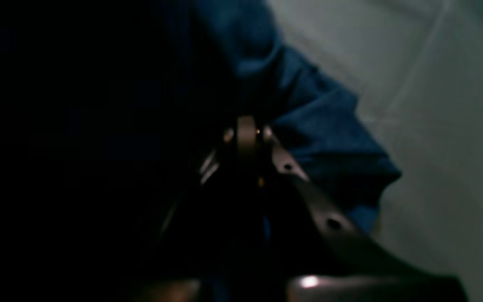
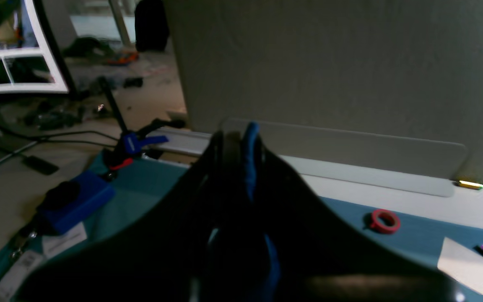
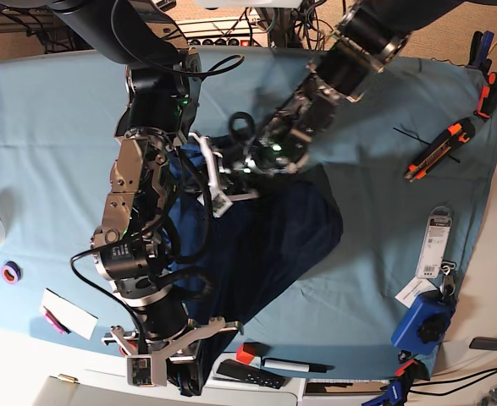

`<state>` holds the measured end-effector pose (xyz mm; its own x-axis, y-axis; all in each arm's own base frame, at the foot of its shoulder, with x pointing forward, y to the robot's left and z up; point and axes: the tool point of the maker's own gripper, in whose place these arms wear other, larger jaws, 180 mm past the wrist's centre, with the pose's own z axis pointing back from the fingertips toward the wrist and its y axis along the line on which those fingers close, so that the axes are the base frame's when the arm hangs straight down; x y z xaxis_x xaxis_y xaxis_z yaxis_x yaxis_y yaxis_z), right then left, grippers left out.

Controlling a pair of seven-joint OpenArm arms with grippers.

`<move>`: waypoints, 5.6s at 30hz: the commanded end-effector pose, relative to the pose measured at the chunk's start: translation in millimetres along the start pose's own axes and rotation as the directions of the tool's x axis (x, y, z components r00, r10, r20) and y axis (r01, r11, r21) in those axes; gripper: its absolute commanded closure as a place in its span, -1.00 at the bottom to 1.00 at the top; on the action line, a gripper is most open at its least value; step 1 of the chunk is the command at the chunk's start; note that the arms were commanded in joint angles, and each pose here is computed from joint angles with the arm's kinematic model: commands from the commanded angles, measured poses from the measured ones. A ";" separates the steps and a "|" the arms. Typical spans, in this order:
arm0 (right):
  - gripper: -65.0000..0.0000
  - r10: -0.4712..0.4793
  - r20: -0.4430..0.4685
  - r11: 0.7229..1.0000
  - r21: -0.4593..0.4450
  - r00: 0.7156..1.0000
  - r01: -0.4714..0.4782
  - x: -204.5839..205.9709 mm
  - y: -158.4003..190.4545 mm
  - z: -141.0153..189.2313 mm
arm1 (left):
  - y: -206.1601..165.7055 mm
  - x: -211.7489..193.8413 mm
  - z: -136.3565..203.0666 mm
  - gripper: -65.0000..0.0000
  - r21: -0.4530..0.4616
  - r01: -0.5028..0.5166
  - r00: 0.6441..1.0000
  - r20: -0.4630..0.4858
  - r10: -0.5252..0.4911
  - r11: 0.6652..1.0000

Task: Layout the t-shirt on the table in an organized manner, then fold the t-shirt properly
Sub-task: 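Grasp the hanging t-shirt with the left gripper below the right gripper, then hold the t-shirt with both grippers and stretch it apart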

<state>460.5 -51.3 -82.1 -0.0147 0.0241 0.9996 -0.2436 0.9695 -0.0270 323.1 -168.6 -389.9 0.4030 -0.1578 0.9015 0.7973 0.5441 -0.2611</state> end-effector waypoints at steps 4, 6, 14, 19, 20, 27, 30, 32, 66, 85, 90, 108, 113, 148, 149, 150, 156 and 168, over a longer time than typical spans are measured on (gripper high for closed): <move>1.00 0.003 0.118 1.000 0.005 0.993 -0.004 38.2 0.9 -0.6 | 1.4 11.9 -4.1 1.00 0.005 0.021 1.000 0.012 -0.021 1.000; 1.00 0.005 0.138 1.000 0.002 0.990 -0.005 47.8 -0.2 -1.5 | 8.4 15.4 -4.1 1.00 0.042 0.024 1.000 0.008 -0.025 0.999; 1.00 -0.001 0.210 1.000 -0.024 0.978 0.006 85.7 -6.5 -2.4 | 103.6 16.3 25.3 1.00 0.474 0.232 0.972 -0.148 -0.182 0.849; 1.00 0.010 0.253 1.000 -0.031 0.968 -0.002 100.5 -6.3 9.5 | 159.5 20.5 65.0 1.00 0.598 0.364 0.931 -0.240 -0.274 0.714; 1.00 0.013 0.261 0.999 -0.032 0.965 -0.004 103.6 -6.3 12.5 | 171.6 22.5 74.7 1.00 0.616 0.394 0.919 -0.264 -0.292 0.682; 1.00 0.009 0.282 0.999 -0.049 0.959 0.005 112.3 -8.7 23.2 | 253.1 59.2 147.6 1.00 0.714 0.514 0.854 -0.369 -0.367 0.476; 1.00 0.007 0.272 0.999 -0.050 0.962 0.006 108.4 -8.7 22.9 | 280.7 85.4 175.9 1.00 0.734 0.546 0.827 -0.398 -0.397 0.403; 1.00 0.011 0.263 0.998 -0.055 0.965 0.004 106.0 -9.4 22.6 | 295.8 103.8 192.9 1.00 0.744 0.561 0.813 -0.412 -0.413 0.363; 1.00 0.086 0.193 0.984 -0.167 0.977 -0.054 85.2 -27.1 23.2 | 87.7 26.9 152.0 0.51 -0.037 0.256 0.963 -0.076 -0.258 0.966; 1.00 0.085 0.187 0.984 -0.167 0.979 -0.054 83.4 -27.4 22.1 | 72.1 72.5 93.1 -0.25 0.141 0.150 0.985 0.066 -0.160 0.979; 1.00 0.085 0.187 0.985 -0.167 0.979 -0.054 83.4 -27.2 22.1 | 45.9 79.0 79.7 -0.14 0.065 0.137 0.984 0.103 -0.143 0.988; 1.00 0.084 0.182 0.985 -0.167 0.980 -0.053 81.1 -27.3 22.1 | 18.6 57.7 38.6 -0.09 0.064 0.203 0.976 0.073 -0.207 0.977; 1.00 0.083 0.181 0.985 -0.167 0.980 -0.053 80.9 -27.3 22.1 | 33.8 62.1 16.2 -0.09 0.123 0.200 0.977 0.047 -0.207 0.972; 1.00 0.099 0.155 0.975 -0.213 0.983 -0.064 67.7 -35.4 24.6 | -28.6 97.7 1.2 1.00 -0.208 0.137 0.986 0.120 -0.114 0.969; 1.00 0.109 0.151 0.972 -0.224 0.983 -0.073 67.3 -37.6 25.0 | -45.2 97.5 8.6 1.00 -0.308 0.147 0.985 0.131 -0.111 0.940; 1.00 0.120 0.147 0.968 -0.236 0.982 -0.083 67.1 -40.0 25.5 | -49.2 97.6 13.0 1.00 -0.341 0.131 0.988 0.126 -0.093 0.931; 1.00 0.148 0.142 0.959 -0.261 0.979 -0.107 67.8 -45.9 26.9 | -45.1 72.2 33.6 1.00 -0.401 0.045 0.992 -0.090 -0.088 0.915; 1.00 0.194 0.115 0.945 -0.289 0.974 -0.154 62.1 -61.6 26.2 | -62.8 71.3 116.2 1.00 -0.661 -0.159 0.938 -0.333 -0.097 0.733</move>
<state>451.1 -117.4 -43.4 -0.0919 0.1836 0.9787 0.0457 0.9826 -0.1800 242.6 -115.4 -284.9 0.4713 -0.4983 0.7277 0.8025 -0.1001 -0.5882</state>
